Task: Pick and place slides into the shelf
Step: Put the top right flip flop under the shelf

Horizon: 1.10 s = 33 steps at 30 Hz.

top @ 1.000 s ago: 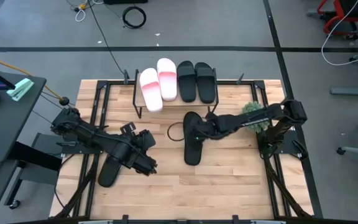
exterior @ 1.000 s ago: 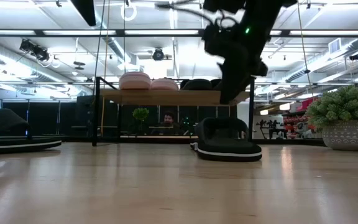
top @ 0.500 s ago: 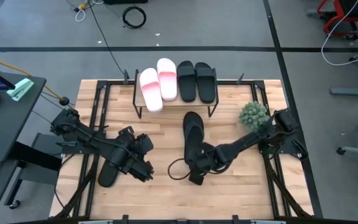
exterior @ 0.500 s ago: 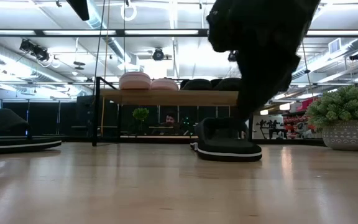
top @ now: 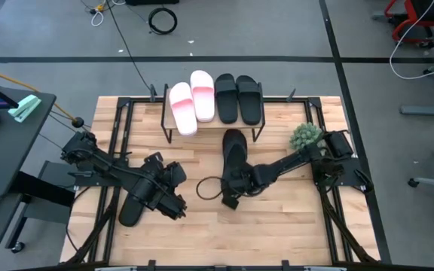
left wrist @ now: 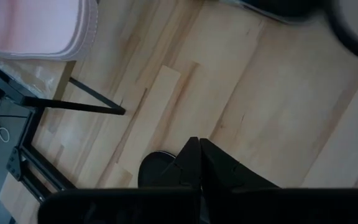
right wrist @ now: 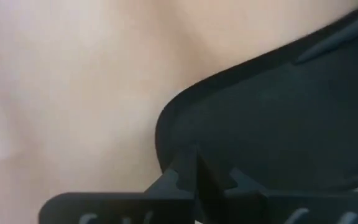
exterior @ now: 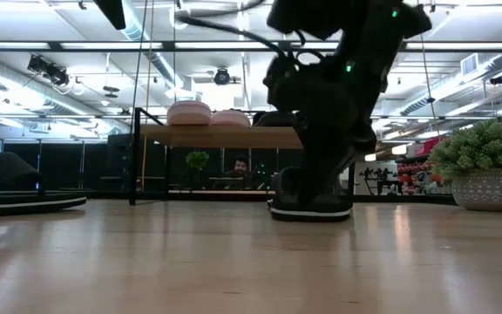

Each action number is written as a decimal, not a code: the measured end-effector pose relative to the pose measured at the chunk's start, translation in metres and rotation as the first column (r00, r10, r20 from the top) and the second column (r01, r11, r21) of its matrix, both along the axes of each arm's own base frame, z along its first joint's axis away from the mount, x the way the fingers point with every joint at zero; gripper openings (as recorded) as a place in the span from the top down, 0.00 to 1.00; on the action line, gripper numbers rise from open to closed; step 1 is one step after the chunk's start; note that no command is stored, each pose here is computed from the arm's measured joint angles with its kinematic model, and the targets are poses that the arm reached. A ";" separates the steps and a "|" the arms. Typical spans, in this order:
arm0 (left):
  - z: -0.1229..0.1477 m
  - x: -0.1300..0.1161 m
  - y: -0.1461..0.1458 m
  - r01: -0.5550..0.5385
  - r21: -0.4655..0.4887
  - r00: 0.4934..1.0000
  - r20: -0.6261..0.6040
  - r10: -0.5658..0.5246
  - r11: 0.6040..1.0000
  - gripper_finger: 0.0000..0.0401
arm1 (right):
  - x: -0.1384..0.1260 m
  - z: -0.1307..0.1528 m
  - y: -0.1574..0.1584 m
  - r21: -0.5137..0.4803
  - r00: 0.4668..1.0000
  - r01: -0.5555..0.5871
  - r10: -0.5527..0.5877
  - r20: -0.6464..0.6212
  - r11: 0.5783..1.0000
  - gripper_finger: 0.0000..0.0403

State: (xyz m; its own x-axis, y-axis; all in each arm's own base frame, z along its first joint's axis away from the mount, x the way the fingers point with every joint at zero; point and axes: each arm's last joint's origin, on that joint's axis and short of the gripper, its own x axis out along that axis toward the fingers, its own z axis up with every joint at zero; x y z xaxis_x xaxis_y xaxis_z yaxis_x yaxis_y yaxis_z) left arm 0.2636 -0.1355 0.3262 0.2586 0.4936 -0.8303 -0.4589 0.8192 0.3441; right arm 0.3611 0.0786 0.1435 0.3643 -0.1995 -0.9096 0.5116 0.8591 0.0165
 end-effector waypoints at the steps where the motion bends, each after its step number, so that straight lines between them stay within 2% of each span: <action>1: 0.000 0.000 0.000 0.007 0.002 1.000 -0.004 -0.007 1.000 0.99 | -0.002 0.001 -0.006 -0.027 1.000 0.020 -0.020 -0.017 0.999 0.99; 8: 0.000 0.003 0.006 0.007 0.009 1.000 -0.017 -0.007 1.000 0.94 | -0.001 -0.001 -0.042 -0.058 0.995 0.054 -0.058 -0.080 0.997 1.00; 13: 0.000 0.003 0.006 0.010 0.010 1.000 -0.021 -0.010 1.000 0.97 | 0.000 -0.001 -0.071 -0.130 0.990 0.085 -0.098 -0.099 0.988 1.00; 19: 0.000 0.002 0.004 0.019 0.008 1.000 -0.021 -0.019 1.000 0.98 | -0.004 -0.002 -0.096 -0.162 0.980 0.106 -0.131 -0.153 0.981 1.00; 26: 0.000 0.002 0.004 0.018 0.006 1.000 -0.021 -0.018 1.000 0.94 | -0.006 -0.003 -0.108 -0.303 0.973 0.089 -0.148 -0.178 0.949 1.00; 33: 0.000 0.002 0.003 0.011 0.003 1.000 -0.017 -0.011 1.000 0.97 | -0.007 -0.002 -0.115 -0.323 0.972 0.064 -0.133 -0.195 0.944 1.00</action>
